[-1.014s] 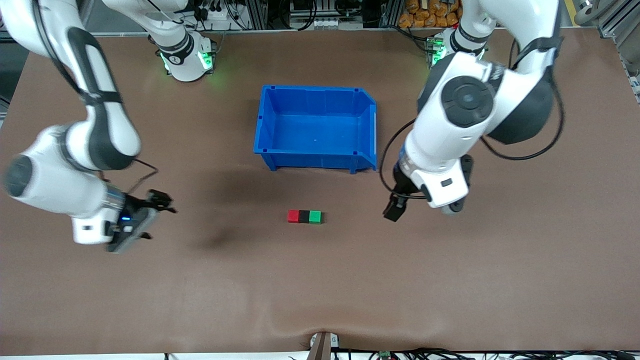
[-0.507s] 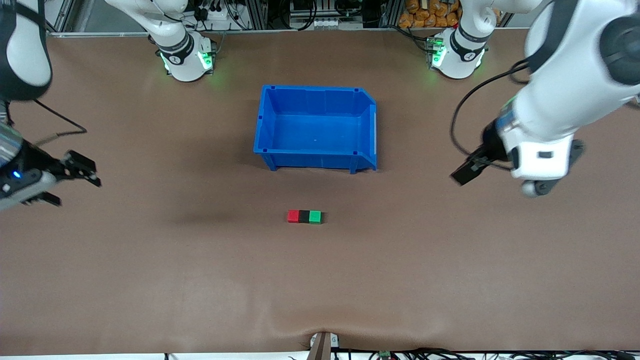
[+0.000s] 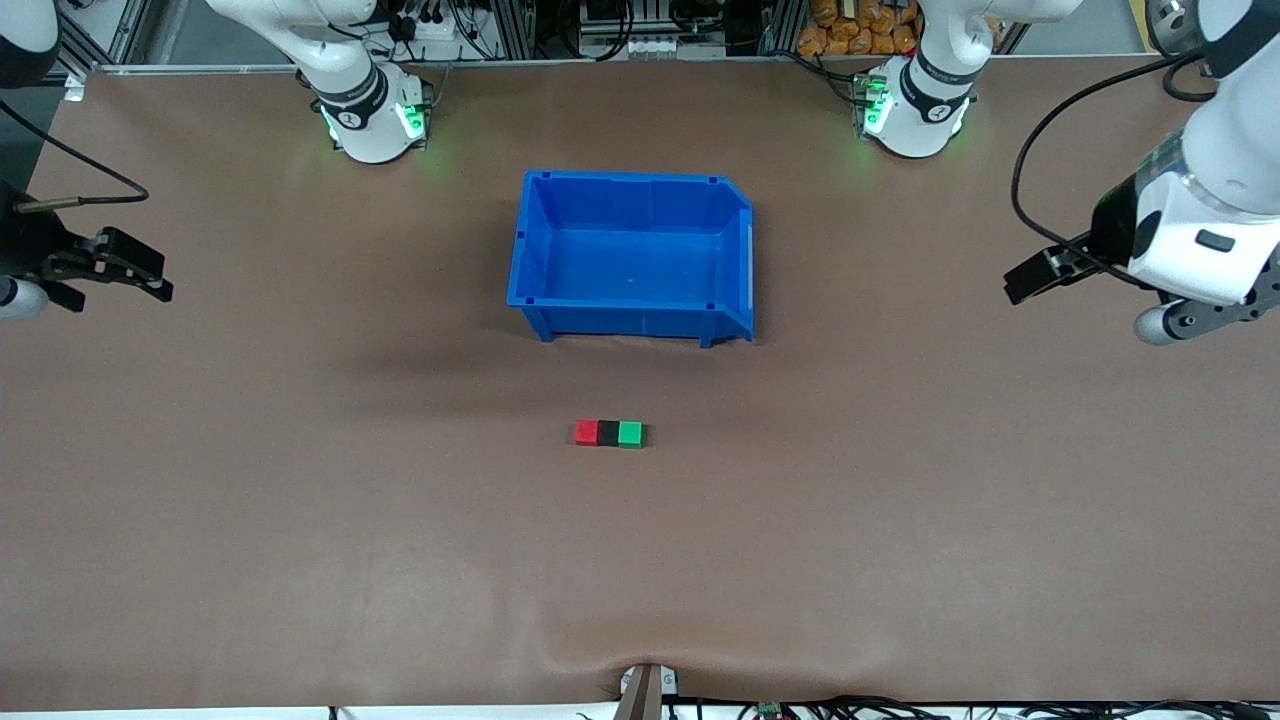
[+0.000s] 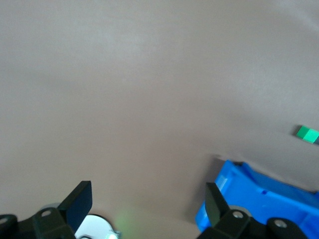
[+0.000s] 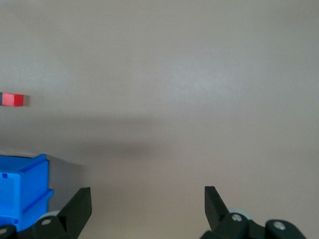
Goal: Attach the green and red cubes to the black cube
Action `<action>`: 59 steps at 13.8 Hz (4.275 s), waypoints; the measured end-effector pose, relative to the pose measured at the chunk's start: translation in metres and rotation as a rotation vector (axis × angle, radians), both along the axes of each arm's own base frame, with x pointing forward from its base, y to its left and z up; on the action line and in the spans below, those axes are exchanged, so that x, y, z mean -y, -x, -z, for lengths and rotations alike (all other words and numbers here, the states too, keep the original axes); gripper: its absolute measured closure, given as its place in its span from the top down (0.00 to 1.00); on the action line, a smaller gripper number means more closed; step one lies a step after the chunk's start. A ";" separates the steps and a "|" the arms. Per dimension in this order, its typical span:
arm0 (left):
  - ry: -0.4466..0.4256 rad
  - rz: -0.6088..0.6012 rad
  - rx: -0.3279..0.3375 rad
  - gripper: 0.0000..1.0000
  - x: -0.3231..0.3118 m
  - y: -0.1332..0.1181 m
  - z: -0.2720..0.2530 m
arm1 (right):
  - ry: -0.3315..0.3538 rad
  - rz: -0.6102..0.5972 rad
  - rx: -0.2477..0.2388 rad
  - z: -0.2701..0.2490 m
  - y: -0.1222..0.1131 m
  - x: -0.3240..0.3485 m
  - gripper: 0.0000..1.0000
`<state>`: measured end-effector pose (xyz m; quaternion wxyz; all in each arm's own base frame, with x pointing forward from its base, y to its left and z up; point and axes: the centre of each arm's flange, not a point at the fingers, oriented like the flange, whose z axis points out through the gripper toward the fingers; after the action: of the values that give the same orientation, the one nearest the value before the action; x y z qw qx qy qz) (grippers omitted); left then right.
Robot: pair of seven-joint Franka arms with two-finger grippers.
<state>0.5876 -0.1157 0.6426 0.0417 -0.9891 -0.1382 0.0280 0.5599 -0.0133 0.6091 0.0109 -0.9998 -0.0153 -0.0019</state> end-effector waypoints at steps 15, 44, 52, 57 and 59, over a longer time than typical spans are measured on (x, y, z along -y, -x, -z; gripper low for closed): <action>-0.010 0.255 0.035 1.00 -0.068 0.012 -0.035 | -0.034 0.087 -0.008 -0.036 0.026 0.023 1.00; 0.039 0.272 0.083 1.00 -0.060 0.126 -0.046 | -0.037 0.088 -0.074 -0.035 0.035 0.024 1.00; 0.017 0.261 0.088 1.00 -0.069 0.125 -0.048 | -0.036 0.082 -0.071 -0.035 0.034 0.025 1.00; 0.020 0.247 0.088 1.00 -0.076 0.124 -0.048 | -0.038 0.109 -0.080 -0.034 0.037 0.041 1.00; 0.020 0.247 0.087 1.00 -0.076 0.124 -0.048 | -0.038 0.106 -0.089 -0.033 0.038 0.039 1.00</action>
<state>0.4637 -0.0396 0.6902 0.0289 -0.9993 -0.0167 -0.0192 0.5223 -0.0523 0.6418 0.0306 -0.9979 0.0383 0.0417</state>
